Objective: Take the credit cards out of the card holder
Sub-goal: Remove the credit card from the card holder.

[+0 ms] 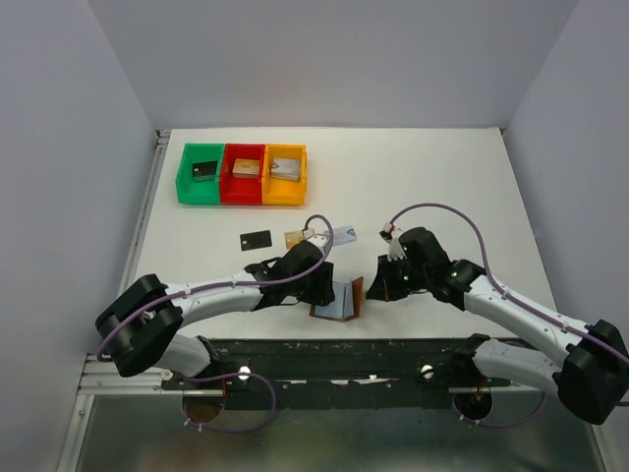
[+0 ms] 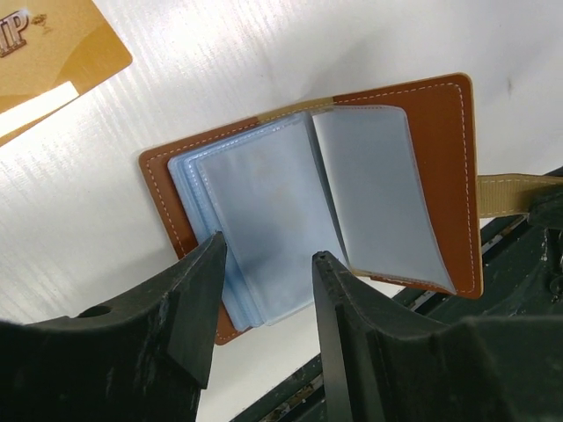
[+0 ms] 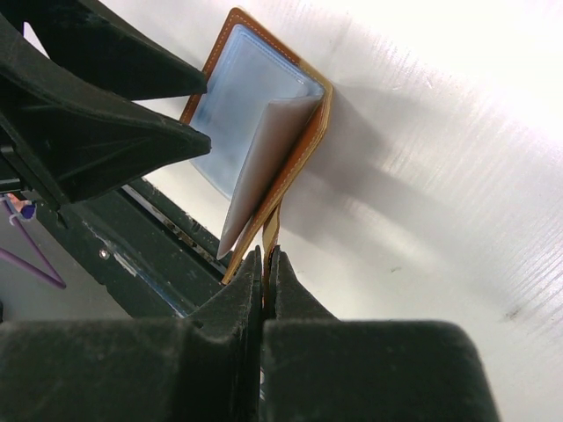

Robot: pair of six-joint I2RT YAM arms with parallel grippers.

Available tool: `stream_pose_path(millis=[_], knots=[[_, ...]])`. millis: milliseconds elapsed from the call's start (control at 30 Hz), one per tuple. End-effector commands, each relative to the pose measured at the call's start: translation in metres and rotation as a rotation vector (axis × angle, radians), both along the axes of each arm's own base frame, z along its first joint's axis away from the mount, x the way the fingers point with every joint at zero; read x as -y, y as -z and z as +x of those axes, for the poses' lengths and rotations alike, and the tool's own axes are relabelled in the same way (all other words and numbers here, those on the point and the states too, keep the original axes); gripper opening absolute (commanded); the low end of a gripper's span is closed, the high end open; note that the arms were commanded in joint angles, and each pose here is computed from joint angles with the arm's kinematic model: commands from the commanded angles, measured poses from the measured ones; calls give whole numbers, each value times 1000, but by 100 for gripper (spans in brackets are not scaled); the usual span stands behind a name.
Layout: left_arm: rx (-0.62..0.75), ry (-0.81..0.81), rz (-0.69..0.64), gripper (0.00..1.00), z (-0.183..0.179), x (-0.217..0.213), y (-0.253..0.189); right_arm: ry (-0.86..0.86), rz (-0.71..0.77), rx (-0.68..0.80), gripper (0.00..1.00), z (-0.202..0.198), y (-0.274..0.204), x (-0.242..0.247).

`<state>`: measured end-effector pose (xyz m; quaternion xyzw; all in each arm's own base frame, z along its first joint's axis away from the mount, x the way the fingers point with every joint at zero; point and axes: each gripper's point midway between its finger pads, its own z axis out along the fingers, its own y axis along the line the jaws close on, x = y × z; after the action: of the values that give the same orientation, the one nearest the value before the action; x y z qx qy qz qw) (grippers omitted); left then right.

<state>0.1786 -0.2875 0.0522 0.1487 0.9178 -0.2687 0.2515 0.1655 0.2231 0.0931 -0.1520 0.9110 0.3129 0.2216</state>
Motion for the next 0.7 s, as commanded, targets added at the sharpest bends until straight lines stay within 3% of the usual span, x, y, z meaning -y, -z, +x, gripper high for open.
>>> stream_pose_path(millis=[0, 667], knots=[[-19, 28, -26, 56, 1, 12, -1, 4, 2, 12, 0, 3, -2, 0], [-60, 89, -103, 56, -3, 37, 0, 15, -15, -17, 0, 0, 15, 4]])
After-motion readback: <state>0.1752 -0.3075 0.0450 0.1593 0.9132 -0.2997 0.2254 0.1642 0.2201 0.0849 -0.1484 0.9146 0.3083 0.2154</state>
